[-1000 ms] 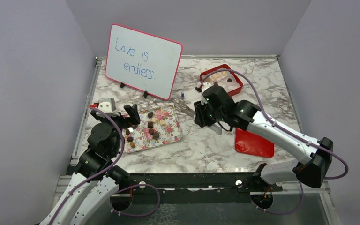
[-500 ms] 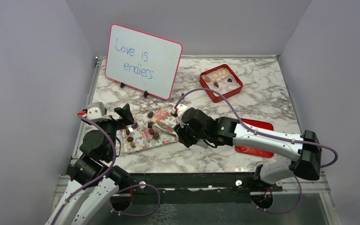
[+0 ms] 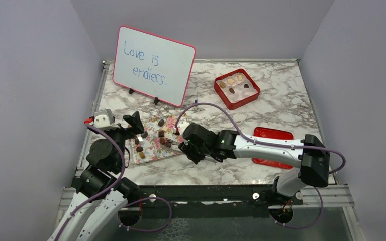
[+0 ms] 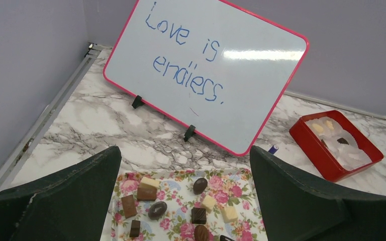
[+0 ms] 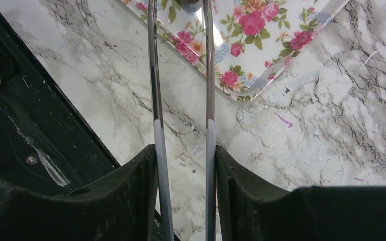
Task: Pack the chocolate
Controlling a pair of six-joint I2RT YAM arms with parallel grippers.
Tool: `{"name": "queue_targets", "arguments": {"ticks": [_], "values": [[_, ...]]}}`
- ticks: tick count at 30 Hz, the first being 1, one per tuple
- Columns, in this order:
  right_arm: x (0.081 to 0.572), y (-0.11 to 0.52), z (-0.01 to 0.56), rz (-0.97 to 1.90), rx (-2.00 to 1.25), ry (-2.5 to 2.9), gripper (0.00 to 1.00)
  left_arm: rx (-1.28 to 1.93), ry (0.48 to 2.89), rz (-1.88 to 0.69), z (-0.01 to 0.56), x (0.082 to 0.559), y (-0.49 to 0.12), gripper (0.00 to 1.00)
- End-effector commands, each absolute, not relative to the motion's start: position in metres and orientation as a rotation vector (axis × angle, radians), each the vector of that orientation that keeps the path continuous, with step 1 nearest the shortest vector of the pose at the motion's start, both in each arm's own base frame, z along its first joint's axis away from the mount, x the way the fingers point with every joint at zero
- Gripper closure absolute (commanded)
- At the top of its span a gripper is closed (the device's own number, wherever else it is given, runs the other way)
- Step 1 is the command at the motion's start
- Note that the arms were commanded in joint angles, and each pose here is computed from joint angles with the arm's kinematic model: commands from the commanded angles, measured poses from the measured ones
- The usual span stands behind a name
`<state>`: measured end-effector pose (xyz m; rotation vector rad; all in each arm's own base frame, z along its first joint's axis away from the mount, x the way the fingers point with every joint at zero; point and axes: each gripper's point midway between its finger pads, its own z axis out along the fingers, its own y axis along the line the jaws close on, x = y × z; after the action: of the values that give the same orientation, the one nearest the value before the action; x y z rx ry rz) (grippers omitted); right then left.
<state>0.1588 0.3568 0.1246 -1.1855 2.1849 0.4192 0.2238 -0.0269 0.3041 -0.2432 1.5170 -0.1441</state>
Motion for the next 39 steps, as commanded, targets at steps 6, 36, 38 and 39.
{"name": "queue_targets", "arguments": {"ticks": [6, 36, 38, 39], "values": [[0.167, 0.366, 0.118, 0.329, -1.211, 2.153, 0.53, -0.255, 1.514, -0.134, 0.303, 0.226, -0.025, 0.01], [0.178, 0.345, 0.115, 0.123, -1.019, 2.235, 0.76, -0.246, 1.514, -0.148, 0.303, 0.225, -0.028, 0.01], [0.177, 0.346, 0.117, 0.141, -1.013, 2.236, 0.76, -0.246, 1.512, -0.15, 0.303, 0.225, -0.028, 0.01], [0.176, 0.347, 0.119, 0.15, -1.004, 2.236, 0.76, -0.247, 1.512, -0.15, 0.303, 0.225, -0.027, 0.01]]}}
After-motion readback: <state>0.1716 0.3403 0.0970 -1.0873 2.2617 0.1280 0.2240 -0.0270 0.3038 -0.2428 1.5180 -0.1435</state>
